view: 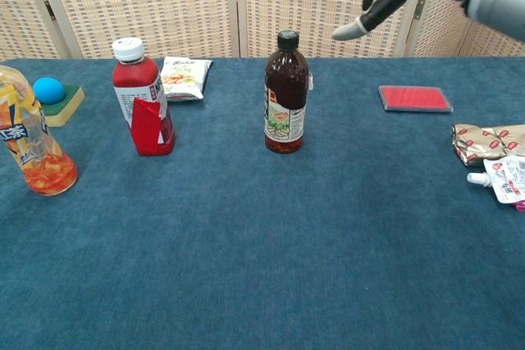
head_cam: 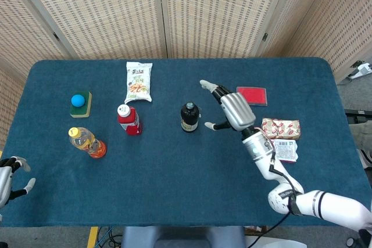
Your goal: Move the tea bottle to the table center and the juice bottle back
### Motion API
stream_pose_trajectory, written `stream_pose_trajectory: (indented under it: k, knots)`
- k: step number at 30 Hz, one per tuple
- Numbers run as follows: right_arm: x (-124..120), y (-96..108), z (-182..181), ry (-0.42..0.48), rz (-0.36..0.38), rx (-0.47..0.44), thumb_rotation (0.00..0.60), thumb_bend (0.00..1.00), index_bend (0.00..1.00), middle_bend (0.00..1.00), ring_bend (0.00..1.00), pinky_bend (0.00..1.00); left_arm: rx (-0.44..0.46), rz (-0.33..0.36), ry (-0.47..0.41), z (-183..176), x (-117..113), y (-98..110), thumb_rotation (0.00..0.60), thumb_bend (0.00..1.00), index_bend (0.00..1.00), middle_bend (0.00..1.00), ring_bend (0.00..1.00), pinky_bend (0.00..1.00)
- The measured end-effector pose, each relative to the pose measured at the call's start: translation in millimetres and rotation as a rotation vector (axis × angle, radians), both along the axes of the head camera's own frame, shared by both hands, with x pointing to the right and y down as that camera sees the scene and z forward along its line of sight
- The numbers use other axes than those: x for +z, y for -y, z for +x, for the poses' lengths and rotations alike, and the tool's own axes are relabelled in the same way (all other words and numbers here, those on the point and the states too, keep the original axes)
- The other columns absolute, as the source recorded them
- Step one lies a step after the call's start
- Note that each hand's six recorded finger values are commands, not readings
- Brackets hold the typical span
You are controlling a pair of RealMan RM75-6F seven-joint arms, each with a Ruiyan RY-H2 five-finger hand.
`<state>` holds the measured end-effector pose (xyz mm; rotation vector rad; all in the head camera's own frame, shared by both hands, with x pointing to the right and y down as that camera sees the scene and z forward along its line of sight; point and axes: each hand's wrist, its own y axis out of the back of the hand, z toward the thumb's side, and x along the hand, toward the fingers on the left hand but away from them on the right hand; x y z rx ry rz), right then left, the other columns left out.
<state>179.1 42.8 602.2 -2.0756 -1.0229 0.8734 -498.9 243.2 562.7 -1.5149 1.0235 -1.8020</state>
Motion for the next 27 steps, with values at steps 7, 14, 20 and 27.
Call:
stream_pose_trajectory:
  k: [7,14,20,27]
  knots:
    - [-33.5,-16.1,58.2,-0.064,0.079,0.031,0.600,0.02,0.10,0.21,0.19,0.44,0.002,0.027,0.006,1.0,5.8,5.8,0.600,0.27,0.46,0.32,0.26,0.49]
    - [-47.3,-44.5,113.4,-0.141,0.079,0.065,0.600,0.04,0.11,0.25,0.19,0.44,-0.020,0.040,0.006,-2.7,9.9,10.4,0.600,0.27,0.44,0.32,0.26,0.49]
    - [-47.6,-70.8,147.6,-0.283,0.081,0.080,0.600,0.05,0.13,0.26,0.19,0.44,-0.034,0.059,0.007,-4.1,14.5,17.8,0.600,0.27,0.32,0.32,0.26,0.49]
    - [-51.6,-109.4,175.6,-0.333,0.067,0.098,0.600,0.06,0.13,0.26,0.19,0.44,-0.050,0.093,0.028,-4.9,22.4,33.8,0.600,0.27,0.23,0.29,0.26,0.49]
